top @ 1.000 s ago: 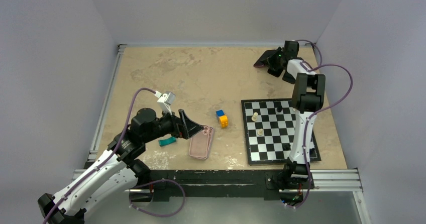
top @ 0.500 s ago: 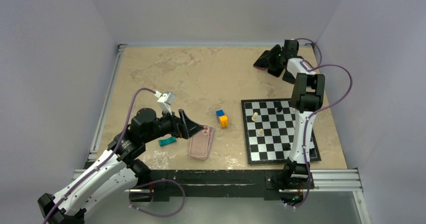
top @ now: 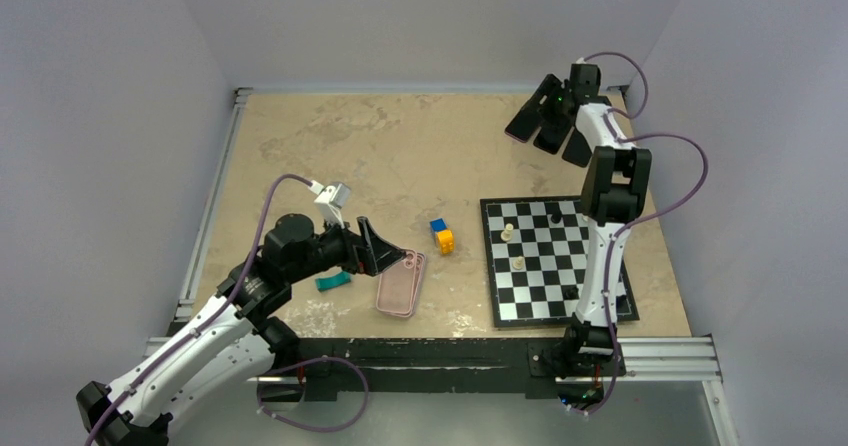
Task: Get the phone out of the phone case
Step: Place the phone at the center of the board, then reset both arms
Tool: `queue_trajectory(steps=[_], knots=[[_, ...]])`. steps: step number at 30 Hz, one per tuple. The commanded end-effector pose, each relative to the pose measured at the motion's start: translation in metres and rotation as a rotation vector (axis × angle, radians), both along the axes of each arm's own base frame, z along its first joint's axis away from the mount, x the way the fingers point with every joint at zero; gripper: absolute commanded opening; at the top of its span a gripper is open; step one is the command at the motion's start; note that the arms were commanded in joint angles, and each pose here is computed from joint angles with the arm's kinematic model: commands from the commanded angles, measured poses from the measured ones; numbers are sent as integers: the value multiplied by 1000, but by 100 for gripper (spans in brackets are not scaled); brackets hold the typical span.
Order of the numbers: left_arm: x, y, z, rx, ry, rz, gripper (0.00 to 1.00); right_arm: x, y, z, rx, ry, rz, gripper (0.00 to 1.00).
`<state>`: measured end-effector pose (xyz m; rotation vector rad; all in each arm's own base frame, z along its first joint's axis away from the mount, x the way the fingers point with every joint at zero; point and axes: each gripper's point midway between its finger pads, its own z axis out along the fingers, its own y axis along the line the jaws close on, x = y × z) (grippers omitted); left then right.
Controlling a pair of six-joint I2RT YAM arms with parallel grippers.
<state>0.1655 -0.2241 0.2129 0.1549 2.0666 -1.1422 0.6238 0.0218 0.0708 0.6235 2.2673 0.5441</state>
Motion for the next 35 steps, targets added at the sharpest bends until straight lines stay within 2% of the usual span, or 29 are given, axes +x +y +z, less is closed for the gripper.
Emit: queue_trajectory(steps=[1, 4, 5, 7, 9, 15, 19, 22, 28, 32, 35], knots=[[4, -2, 20, -21, -56, 3, 100, 0, -2, 103, -58, -170, 30, 78], [6, -1, 20, -17, -54, 12, 100, -28, 5, 134, -61, -208, 49, 80], [7, -1, 19, -13, -54, 16, 100, -47, 13, 161, -66, -258, 59, 80], [10, 1, 16, 0, -53, 33, 100, -85, 23, 175, -106, -302, 52, 82], [14, 3, 14, 9, -53, 56, 100, -126, 37, 181, -147, -346, 55, 83], [25, 6, 15, 24, -70, 104, 100, -248, 60, 169, -146, -398, 126, 86], [35, 15, 11, 39, -80, 180, 100, -322, 71, 167, -87, -480, 200, 88], [38, 21, 9, 24, -82, 227, 100, -370, 67, 181, -70, -602, 196, 90], [39, 34, 5, -20, -94, 309, 100, -423, 52, 188, -37, -763, 103, 92], [38, 38, 2, -23, -89, 323, 100, -435, 58, 190, 67, -812, 87, 93], [37, 39, 4, -28, -90, 325, 100, -435, 61, 193, 86, -834, 99, 93]])
